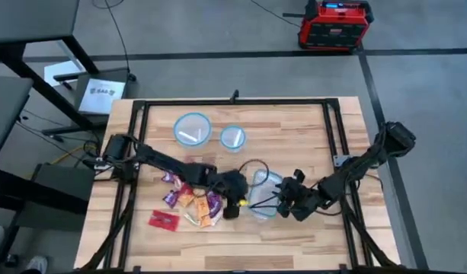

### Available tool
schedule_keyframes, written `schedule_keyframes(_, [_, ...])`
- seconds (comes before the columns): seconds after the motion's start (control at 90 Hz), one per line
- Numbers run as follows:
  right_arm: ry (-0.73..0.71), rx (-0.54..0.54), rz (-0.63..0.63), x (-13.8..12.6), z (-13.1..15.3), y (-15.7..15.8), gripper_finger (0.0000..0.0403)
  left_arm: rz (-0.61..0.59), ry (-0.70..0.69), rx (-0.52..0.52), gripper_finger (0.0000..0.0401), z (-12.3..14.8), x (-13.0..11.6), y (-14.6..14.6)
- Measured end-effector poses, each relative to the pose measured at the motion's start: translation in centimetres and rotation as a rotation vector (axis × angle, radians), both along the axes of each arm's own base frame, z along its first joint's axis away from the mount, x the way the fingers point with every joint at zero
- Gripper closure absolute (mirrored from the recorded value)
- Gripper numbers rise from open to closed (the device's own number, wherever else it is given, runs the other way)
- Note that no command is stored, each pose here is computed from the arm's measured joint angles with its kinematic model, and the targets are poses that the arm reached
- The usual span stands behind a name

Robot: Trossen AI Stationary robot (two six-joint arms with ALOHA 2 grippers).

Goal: Sort candy
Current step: Open the top right transparent bin

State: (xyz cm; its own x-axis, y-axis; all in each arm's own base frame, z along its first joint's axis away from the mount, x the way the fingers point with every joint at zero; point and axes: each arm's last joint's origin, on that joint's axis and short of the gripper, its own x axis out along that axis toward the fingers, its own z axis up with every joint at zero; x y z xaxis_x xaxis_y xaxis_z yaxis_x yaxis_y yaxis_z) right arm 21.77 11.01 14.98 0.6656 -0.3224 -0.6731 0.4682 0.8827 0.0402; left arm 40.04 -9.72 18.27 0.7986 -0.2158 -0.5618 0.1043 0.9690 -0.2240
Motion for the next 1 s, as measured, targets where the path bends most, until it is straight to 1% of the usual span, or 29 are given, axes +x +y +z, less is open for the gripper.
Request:
schedule_keyframes(0.111, [-0.005,-0.047,0.026,0.8,0.7,-1.5,0.0278,-0.017,0.015,-0.026,0.0401,-1.3,0.1,-1.7])
schedule_keyframes(0.178, [-0.027,-0.070,0.045,1.3,1.3,-2.2,0.0278,-0.031,0.038,-0.017,0.0401,-1.4,0.0,-2.2])
schedule_keyframes(0.244, [-0.031,-0.070,0.068,1.5,1.8,-2.7,0.0278,-0.041,0.066,-0.001,0.0401,-0.8,0.0,-2.4])
schedule_keyframes(0.344, [-0.079,-0.019,0.092,1.3,3.5,-2.6,0.0278,-0.051,0.131,0.051,0.0401,0.7,-0.7,-2.2])
schedule_keyframes(0.444, [-0.151,0.044,0.133,0.6,5.4,-1.6,0.0278,-0.036,0.089,0.129,0.0401,3.3,-0.8,-2.0])
schedule_keyframes(0.489, [-0.188,0.077,0.158,0.1,6.1,-0.9,0.0278,-0.029,0.050,0.167,0.0401,4.4,-0.8,-1.8])
schedule_keyframes(0.589, [-0.225,0.182,0.201,-1.6,6.8,1.3,0.0278,-0.016,-0.015,0.205,0.0401,5.8,0.0,-0.8])
schedule_keyframes(0.667, [-0.233,0.272,0.238,-3.0,6.5,3.7,0.0278,-0.008,-0.050,0.211,0.0401,5.9,0.6,0.0])
schedule_keyframes(0.711, [-0.252,0.329,0.248,-3.7,6.0,5.1,0.0278,-0.020,-0.084,0.188,0.0401,5.8,1.2,0.4])
schedule_keyframes(0.811, [-0.288,0.422,0.228,-4.9,3.8,8.2,0.0278,-0.066,-0.115,0.137,0.0401,4.9,2.2,0.8])
schedule_keyframes(0.911, [-0.346,0.426,0.175,-4.9,0.9,10.7,0.0276,-0.071,-0.116,0.146,0.0401,3.7,2.9,1.4])
schedule_keyframes(1.0, [-0.382,0.428,0.123,-4.1,-2.0,11.7,0.0264,-0.066,-0.136,0.161,0.0401,3.4,3.3,1.8])
